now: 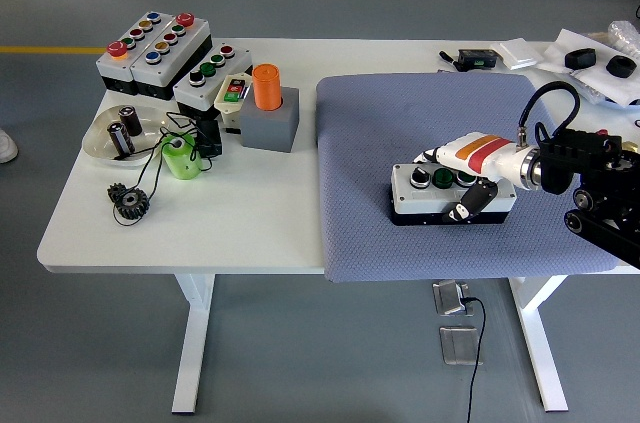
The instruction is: Pick up the button,place it on the desk,press the button,press the button
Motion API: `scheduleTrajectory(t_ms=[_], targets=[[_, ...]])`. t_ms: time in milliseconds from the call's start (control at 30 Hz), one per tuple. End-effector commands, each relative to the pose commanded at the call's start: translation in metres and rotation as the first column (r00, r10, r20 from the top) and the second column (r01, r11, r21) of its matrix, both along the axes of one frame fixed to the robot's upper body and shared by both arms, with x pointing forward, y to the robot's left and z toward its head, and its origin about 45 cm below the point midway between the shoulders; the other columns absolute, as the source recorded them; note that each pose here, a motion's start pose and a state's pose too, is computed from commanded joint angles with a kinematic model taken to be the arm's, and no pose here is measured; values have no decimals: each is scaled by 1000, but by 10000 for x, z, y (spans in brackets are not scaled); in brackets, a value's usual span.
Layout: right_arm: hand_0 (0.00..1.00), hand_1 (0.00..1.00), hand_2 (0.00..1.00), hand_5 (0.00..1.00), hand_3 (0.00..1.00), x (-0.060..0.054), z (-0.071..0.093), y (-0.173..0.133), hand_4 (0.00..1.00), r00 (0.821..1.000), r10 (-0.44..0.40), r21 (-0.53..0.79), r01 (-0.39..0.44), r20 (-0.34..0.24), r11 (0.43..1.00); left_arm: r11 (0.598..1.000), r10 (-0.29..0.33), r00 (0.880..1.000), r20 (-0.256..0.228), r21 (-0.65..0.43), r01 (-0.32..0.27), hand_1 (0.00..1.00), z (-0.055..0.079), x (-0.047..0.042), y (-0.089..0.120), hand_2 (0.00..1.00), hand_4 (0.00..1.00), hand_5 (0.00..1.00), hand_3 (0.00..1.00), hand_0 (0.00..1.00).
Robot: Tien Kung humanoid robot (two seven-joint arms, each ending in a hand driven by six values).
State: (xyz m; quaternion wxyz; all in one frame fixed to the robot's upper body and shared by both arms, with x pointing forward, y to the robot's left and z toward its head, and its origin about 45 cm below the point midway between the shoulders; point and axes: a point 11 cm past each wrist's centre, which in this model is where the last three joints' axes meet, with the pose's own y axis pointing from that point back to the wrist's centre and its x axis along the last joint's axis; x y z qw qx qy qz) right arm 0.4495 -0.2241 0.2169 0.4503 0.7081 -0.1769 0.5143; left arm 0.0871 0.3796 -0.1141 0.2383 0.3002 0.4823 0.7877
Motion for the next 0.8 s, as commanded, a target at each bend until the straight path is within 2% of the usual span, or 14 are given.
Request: scheduleTrajectory(t_ms=[133,167,533,800], targets=[[790,718,857,103,928,5,23,-4,742,1000,-4,4,4,-6,1000,1000,1,1000,2,1,-1,702,4,11,5,724,319,970,511,657],[830,772,894,108,973,6,26,-7,760,1000,-5,6,5,-8,1000,1000,0,1000,2,1,0,702,4,11,6,724,320,972,510,656],[842,787,907,98,970,15,88,-66,766,999,-49,36,49,-20,998,1000,1,1000,4,1,-1,702,5,20,5,726,320,976,511,656],[877,817,918,93,985,-70,242,-60,787,992,-92,141,103,-83,985,1000,1,1000,5,1,-1,702,5,23,1,726,320,978,511,656]])
